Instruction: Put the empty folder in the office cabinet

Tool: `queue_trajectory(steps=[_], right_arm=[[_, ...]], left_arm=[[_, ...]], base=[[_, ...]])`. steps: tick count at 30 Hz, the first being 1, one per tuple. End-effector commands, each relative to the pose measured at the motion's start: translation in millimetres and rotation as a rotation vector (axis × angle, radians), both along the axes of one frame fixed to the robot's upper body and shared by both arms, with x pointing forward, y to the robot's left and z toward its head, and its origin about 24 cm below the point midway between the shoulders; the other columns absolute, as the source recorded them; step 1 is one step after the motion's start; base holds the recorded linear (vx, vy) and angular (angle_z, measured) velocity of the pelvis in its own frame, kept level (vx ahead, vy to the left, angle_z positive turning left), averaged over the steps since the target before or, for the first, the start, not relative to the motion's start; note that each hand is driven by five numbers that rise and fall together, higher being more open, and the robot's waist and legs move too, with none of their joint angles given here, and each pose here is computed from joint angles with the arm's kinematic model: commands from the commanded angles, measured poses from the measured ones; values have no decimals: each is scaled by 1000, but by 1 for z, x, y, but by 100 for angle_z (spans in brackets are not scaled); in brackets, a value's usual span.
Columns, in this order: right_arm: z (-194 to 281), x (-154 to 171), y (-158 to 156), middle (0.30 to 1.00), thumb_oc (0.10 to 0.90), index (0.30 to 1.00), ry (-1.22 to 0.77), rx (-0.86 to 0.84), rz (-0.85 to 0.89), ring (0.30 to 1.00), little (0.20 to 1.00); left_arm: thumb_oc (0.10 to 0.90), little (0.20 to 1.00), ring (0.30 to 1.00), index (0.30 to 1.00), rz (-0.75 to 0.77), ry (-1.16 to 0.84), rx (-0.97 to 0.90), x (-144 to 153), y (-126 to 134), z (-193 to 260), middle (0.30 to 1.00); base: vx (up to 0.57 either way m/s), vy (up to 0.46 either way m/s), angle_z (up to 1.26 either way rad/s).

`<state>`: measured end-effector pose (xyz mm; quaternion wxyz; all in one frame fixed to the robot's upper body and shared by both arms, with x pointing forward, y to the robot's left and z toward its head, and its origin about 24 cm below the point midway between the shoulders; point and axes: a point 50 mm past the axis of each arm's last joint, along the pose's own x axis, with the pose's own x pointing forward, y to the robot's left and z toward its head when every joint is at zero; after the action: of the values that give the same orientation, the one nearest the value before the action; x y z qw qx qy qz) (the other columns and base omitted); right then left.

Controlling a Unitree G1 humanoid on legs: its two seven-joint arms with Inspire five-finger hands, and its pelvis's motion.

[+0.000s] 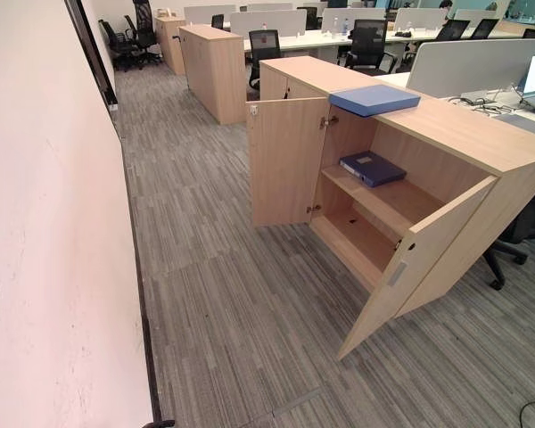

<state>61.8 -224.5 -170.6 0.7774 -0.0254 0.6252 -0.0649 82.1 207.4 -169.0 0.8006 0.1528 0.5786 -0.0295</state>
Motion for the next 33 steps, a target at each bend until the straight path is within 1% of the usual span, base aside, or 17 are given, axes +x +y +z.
queue_trajectory(steps=[1,5,9,10,11,12,15,18,20,21,22,23,26,27,32,33], right_arm=[[1,-24,-16,900,800,900,145,-58,108,900,900],[2,-19,-21,900,800,900,137,-68,108,900,900],[3,-10,-19,900,800,900,113,-66,93,900,900],[4,-7,-24,900,800,900,109,-91,93,900,900],[5,-8,-28,900,800,900,116,-104,98,900,900],[6,-9,-32,900,800,900,125,-117,111,900,900],[8,-8,-35,900,800,900,124,-128,126,900,900],[8,-9,-37,900,800,900,122,-129,118,900,900],[7,-11,-36,900,800,900,125,-126,113,900,900],[6,-15,-34,900,800,900,134,-118,107,900,900],[5,-23,-30,900,800,900,162,-103,114,900,900],[3,-29,-28,900,800,900,179,-94,112,900,900],[3,-31,-27,900,800,900,191,-86,123,900,900],[2,-34,-24,900,800,900,205,-70,145,900,900],[0,-33,-16,900,800,900,198,-41,170,900,900],[0,-24,-12,900,800,900,172,-30,193,900,900]], left_arm=[[800,900,900,900,-75,36,-7,1,-16,-3,900],[800,900,900,900,-52,11,20,11,-7,0,900],[800,900,900,900,62,-27,29,19,9,5,900],[800,900,900,900,173,-66,6,24,12,7,900],[800,900,900,900,234,-77,0,23,14,7,900],[800,900,900,900,256,-74,4,19,15,6,900],[800,900,900,900,265,-64,4,14,14,5,900],[800,900,900,900,294,-62,0,11,14,4,900],[800,900,900,900,305,-58,-1,9,14,4,900],[800,900,900,900,320,-51,-5,6,13,3,900],[800,900,900,900,350,-15,-10,-8,13,0,900],[800,900,900,900,361,-1,-5,-14,14,-1,900],[800,900,900,900,375,5,-2,-17,16,-1,900],[800,900,900,900,439,7,7,-25,22,-1,900],[800,900,900,900,447,-10,22,-24,28,1,900],[800,900,900,900,431,-20,27,-22,30,2,900]], base=[[34,-87,3],[54,-142,1],[76,-335,-22],[54,-300,-23],[178,-167,11],[158,-7,-14],[325,155,-20],[386,136,-75],[272,92,13],[542,214,-54],[585,262,-79],[448,206,-70],[332,206,-40],[610,351,-39],[440,233,-41],[249,133,8]])
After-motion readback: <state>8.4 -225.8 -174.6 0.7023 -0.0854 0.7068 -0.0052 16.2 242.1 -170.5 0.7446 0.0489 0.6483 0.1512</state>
